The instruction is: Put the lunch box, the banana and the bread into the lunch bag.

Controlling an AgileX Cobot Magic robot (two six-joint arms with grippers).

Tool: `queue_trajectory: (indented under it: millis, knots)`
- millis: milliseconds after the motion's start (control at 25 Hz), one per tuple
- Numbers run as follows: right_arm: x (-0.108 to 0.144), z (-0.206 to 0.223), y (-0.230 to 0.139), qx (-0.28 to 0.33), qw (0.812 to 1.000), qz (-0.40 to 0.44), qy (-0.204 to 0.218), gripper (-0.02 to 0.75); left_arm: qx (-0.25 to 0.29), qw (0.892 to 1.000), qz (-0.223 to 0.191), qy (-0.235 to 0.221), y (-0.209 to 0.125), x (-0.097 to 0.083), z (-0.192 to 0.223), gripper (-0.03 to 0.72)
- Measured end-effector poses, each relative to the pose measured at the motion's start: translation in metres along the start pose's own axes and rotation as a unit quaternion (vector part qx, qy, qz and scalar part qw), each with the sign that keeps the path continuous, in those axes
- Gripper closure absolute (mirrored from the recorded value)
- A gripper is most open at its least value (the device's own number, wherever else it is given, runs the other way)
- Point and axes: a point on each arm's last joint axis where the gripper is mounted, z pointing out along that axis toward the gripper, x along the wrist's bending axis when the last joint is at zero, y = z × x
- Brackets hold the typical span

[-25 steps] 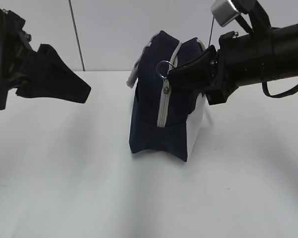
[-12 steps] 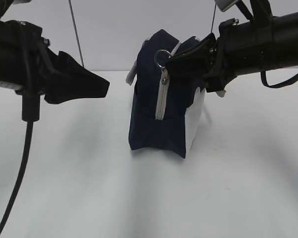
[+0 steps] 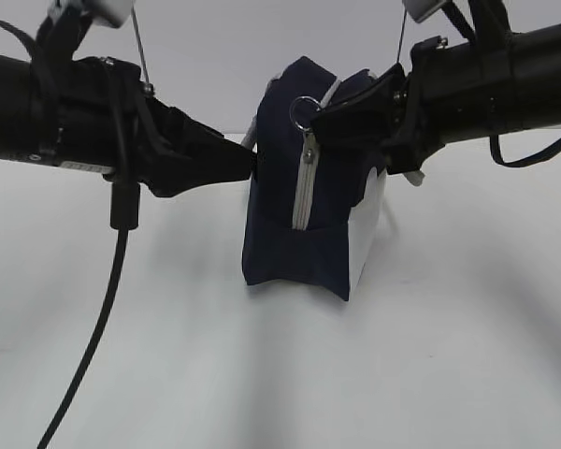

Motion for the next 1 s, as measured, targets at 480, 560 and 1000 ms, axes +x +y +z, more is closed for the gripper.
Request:
queue_trajectory:
  millis: [480,560,1000]
  knots:
    - [-0.002,0.002,-0.001,0.002,1.000,0.002,0.001,0.738,0.002,0.999,-0.032,-0.025,-0.021,0.018,0.040,0.272]
    - [-0.002,0.002,-0.001,0.002,1.000,0.002,0.001,0.738,-0.010,0.999,-0.034,-0.025,-0.020,0.019,0.042,0.272]
    - [-0.002,0.002,-0.001,0.002,1.000,0.002,0.001,0.738,-0.023,0.998,-0.046,-0.018,-0.026,0.027,0.055,0.272]
